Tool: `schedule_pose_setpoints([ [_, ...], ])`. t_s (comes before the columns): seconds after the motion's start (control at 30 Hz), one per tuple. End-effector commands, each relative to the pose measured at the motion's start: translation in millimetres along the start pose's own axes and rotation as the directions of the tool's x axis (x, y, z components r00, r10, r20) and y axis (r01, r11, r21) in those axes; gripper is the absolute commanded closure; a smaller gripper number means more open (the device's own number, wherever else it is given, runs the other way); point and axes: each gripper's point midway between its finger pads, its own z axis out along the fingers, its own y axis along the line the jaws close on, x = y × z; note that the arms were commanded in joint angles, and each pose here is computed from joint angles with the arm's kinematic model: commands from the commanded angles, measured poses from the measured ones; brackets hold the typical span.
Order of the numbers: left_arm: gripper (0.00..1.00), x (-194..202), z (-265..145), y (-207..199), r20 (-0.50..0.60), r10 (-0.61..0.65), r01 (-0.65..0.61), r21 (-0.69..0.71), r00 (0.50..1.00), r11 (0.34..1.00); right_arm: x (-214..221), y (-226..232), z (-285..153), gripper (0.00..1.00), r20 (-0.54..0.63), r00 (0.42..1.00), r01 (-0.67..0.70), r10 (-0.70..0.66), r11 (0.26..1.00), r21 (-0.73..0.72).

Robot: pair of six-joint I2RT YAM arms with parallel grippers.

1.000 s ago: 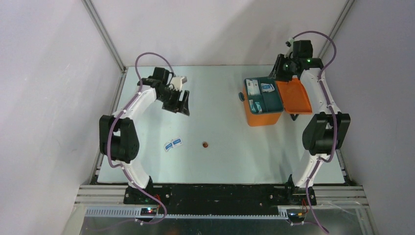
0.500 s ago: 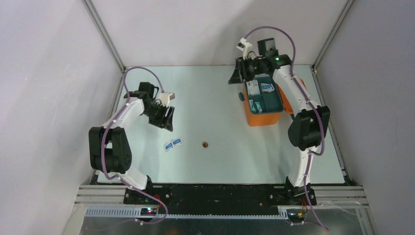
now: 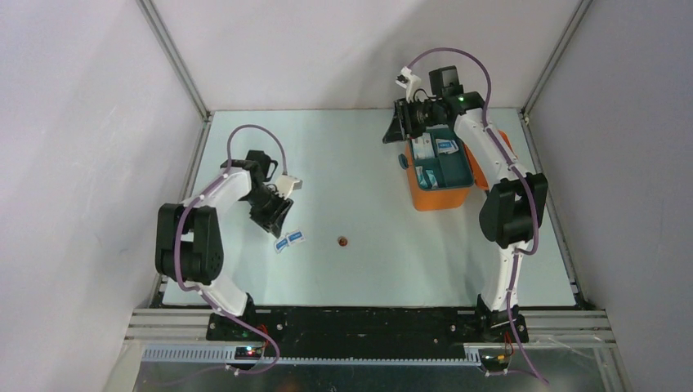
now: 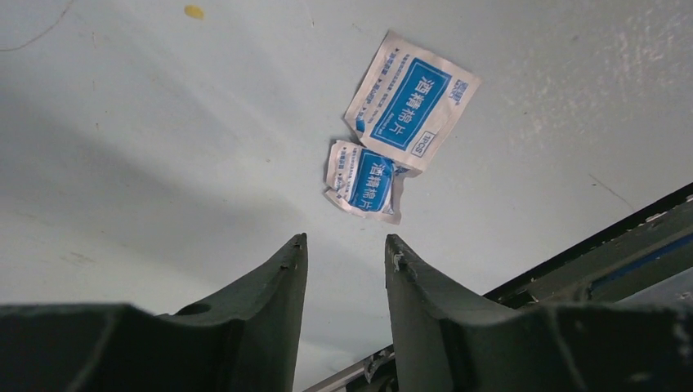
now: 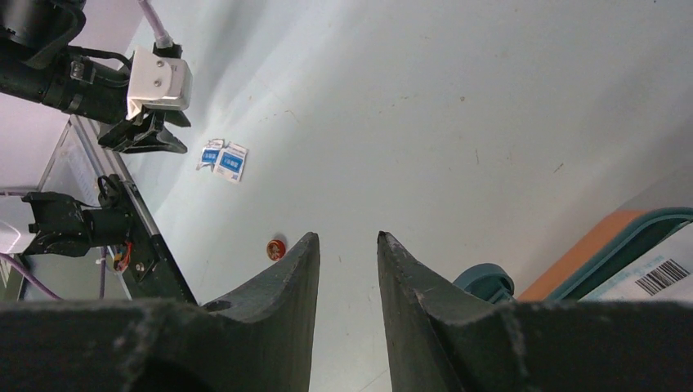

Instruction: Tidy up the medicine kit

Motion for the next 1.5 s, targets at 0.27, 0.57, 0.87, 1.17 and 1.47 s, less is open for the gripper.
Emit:
schedule_pose_setpoints([
  [0.27, 0.49, 14, 15, 8, -0.119, 0.004, -0.01, -0.056, 0.993, 0.998, -8, -2, -4, 0.63, 0.025, 0.999, 0.028, -0.029, 0.999, 0.031],
  [0.57, 0.58, 15, 32, 6, -0.138, -0.053, 0.045, -0.06, 0.989, 0.997, -5, -6, -2, 0.63, 0.018, 1.0, 0.013, -0.013, 0.999, 0.031],
  [0.87, 0.68, 15, 43, 6, -0.083, -0.01, -0.009, -0.23, 0.997, 0.973, -3, -10, -1, 0.64, 0.015, 1.0, -0.004, 0.004, 0.999, 0.04],
  [1.17, 0.78, 12, 44, 3, -0.178, 0.152, -0.192, -0.23, 0.972, 0.954, -5, -13, 7, 0.64, 0.02, 0.999, -0.033, 0.033, 0.999, 0.012],
  [1.47, 1.0, 11, 40, -3, -0.198, 0.264, -0.291, -0.126, 0.944, 0.948, -9, -17, 8, 0.65, 0.03, 0.999, -0.039, 0.039, 0.999, 0.009],
])
